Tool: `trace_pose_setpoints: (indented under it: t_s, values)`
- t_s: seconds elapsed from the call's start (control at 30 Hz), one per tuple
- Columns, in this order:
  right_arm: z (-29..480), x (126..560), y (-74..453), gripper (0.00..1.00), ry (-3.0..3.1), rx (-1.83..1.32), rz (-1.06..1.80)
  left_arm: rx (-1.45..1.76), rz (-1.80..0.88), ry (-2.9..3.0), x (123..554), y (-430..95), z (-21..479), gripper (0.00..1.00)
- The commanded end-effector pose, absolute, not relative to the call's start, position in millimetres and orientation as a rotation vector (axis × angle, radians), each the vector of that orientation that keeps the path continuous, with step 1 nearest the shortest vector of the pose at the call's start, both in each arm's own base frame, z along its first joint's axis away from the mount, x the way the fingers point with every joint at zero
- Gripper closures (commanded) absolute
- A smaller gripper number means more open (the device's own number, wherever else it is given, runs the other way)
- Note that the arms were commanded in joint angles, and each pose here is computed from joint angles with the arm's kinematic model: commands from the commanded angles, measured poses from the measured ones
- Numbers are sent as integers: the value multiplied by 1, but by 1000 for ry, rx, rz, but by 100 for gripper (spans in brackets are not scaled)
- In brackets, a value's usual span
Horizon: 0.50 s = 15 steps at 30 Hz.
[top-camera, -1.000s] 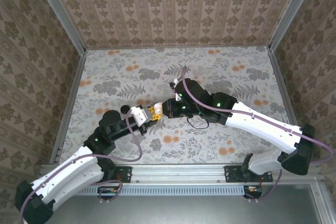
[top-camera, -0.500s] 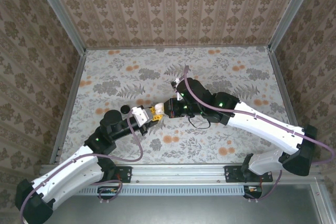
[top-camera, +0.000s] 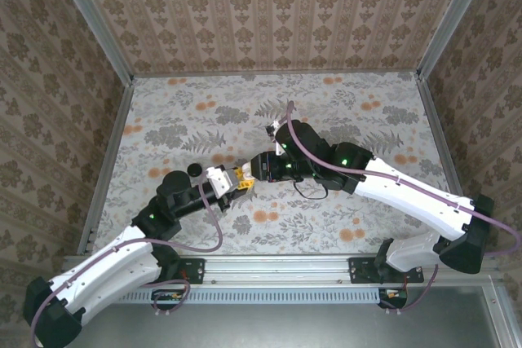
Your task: Insert wireless bluetooth earbuds into charging case
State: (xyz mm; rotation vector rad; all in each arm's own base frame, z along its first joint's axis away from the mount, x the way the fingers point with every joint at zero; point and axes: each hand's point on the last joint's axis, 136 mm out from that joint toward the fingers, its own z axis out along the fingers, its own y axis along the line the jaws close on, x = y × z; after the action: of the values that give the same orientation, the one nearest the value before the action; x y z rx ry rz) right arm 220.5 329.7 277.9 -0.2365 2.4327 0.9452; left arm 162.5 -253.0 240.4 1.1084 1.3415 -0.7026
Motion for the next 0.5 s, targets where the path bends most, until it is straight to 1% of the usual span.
trace_pose_setpoints:
  t_s: [0.0,0.13,0.37,0.47]
  values:
    - [299,223,326,62,2383,-216,973,1124,-713,1286,158,-256,253,100]
    - [300,224,322,60,2379,-202,971,1126,-715,1283,157,-257,254,100]
    - [294,219,325,62,2405,-216,992,1120,-711,1279,158,-257,255,100]
    - [287,217,326,64,2430,-210,995,1118,-708,1276,158,-257,257,100]
